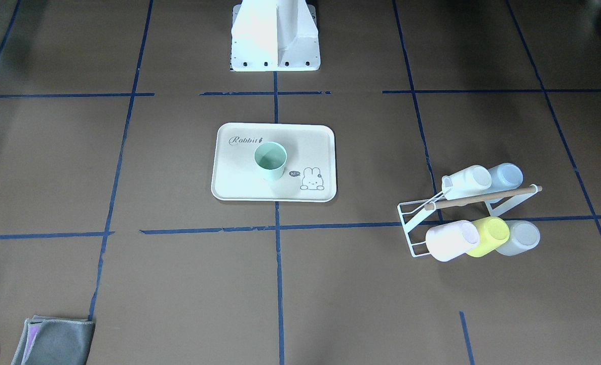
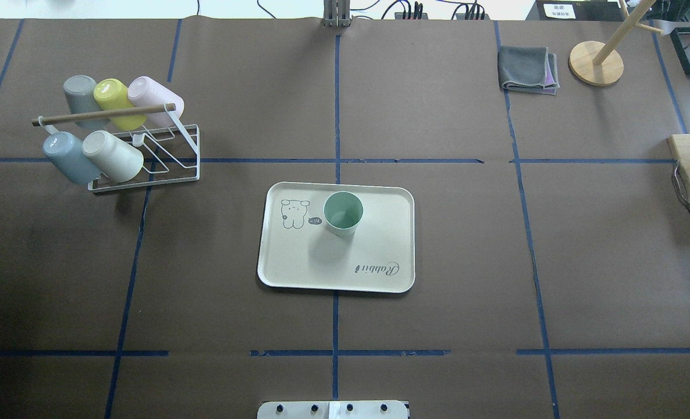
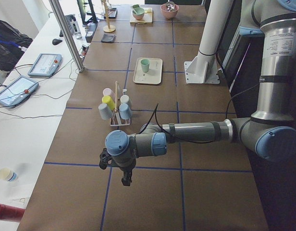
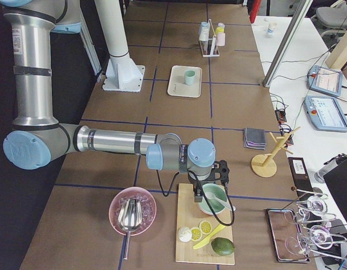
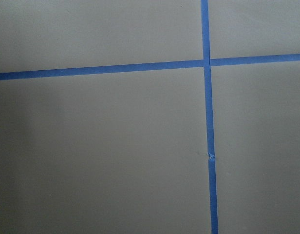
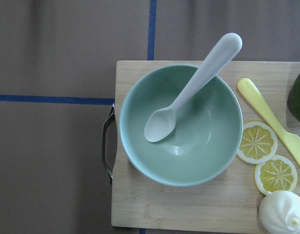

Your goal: Pick up and place green cup on tray

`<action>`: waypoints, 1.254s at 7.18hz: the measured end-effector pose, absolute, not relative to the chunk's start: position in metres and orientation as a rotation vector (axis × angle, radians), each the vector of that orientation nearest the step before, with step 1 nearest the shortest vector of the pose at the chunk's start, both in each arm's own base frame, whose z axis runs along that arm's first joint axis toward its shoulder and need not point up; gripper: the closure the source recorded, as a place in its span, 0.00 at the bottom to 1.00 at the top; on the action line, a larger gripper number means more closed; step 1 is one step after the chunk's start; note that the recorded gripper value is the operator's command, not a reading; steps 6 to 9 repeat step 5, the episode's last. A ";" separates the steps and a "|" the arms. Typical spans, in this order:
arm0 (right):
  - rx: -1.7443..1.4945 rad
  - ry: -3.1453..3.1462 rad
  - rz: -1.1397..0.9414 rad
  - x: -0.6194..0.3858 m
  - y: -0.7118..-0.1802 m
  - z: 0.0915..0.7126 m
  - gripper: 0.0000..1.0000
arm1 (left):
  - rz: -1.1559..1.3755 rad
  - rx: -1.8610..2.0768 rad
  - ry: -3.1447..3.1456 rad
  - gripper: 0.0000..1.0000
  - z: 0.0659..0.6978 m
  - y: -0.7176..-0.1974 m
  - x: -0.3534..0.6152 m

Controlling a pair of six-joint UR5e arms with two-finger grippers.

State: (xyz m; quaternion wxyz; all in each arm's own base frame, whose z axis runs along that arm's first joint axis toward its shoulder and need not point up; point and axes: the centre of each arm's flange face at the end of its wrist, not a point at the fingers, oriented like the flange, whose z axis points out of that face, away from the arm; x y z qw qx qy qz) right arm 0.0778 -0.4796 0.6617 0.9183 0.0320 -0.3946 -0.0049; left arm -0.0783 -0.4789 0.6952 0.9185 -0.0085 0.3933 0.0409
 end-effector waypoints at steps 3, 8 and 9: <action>0.063 -0.809 -0.009 0.078 -0.478 0.664 0.00 | 0.085 -0.015 0.809 0.00 0.694 -0.479 -0.078; 0.063 -0.808 -0.010 0.078 -0.478 0.664 0.00 | 0.088 -0.009 0.808 0.00 0.691 -0.481 -0.078; 0.063 -0.808 -0.010 0.078 -0.478 0.664 0.00 | 0.088 -0.009 0.808 0.00 0.691 -0.481 -0.078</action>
